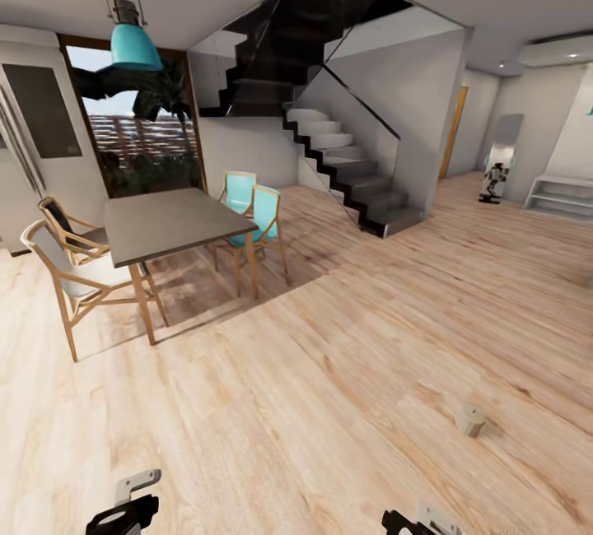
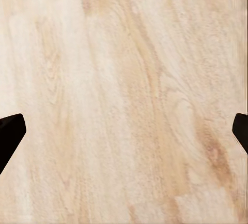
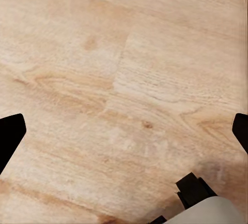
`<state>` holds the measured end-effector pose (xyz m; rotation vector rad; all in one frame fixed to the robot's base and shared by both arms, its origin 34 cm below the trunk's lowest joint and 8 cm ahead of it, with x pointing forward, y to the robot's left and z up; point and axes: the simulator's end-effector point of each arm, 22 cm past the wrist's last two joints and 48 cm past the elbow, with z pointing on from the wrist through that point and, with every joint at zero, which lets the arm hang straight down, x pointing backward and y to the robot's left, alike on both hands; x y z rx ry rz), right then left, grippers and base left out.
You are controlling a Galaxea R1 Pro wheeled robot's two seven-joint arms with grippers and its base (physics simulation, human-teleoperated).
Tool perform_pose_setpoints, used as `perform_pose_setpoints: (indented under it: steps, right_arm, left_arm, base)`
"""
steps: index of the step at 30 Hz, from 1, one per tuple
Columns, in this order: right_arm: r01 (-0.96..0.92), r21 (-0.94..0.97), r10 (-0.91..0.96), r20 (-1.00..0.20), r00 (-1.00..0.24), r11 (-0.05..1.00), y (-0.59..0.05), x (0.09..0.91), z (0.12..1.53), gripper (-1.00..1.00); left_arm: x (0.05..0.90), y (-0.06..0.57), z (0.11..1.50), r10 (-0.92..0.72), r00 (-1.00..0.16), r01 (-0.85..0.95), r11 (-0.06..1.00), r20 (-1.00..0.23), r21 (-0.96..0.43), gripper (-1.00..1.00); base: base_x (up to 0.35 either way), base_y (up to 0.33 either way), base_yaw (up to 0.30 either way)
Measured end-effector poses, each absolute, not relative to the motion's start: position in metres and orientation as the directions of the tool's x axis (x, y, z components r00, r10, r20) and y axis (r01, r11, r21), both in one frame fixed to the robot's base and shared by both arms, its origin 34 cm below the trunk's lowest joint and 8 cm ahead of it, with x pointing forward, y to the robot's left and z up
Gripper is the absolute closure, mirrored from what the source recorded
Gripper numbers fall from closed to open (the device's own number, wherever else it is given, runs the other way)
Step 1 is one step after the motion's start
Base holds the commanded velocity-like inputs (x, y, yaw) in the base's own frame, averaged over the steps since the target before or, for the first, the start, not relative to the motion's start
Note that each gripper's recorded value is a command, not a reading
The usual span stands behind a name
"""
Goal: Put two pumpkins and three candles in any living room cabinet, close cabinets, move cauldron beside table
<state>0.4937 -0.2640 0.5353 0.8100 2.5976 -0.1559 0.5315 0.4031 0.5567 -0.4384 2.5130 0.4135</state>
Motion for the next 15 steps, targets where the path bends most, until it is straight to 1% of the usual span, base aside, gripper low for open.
perform_pose_setpoints:
  steps: [12,15]
  right_arm:
    - [0.566,0.015,0.520,-0.416,-0.746,0.824,-0.2642,0.4928,0.5348,-1.00]
    - [0.566,0.015,0.520,-0.416,-0.746,0.824,-0.2642,0.4927,0.5348,-1.00]
  left_arm:
    - [0.5309,0.4028,0.5563,-0.220,-0.796,-0.389,0.900,-0.564,0.198,-1.00]
    - [0.5308,0.4030,0.5563,-0.220,-0.796,-0.389,0.900,-0.564,0.198,-1.00]
  base:
    - [0.001,0.000,-0.279]
    - [0.076,0.000,-0.279]
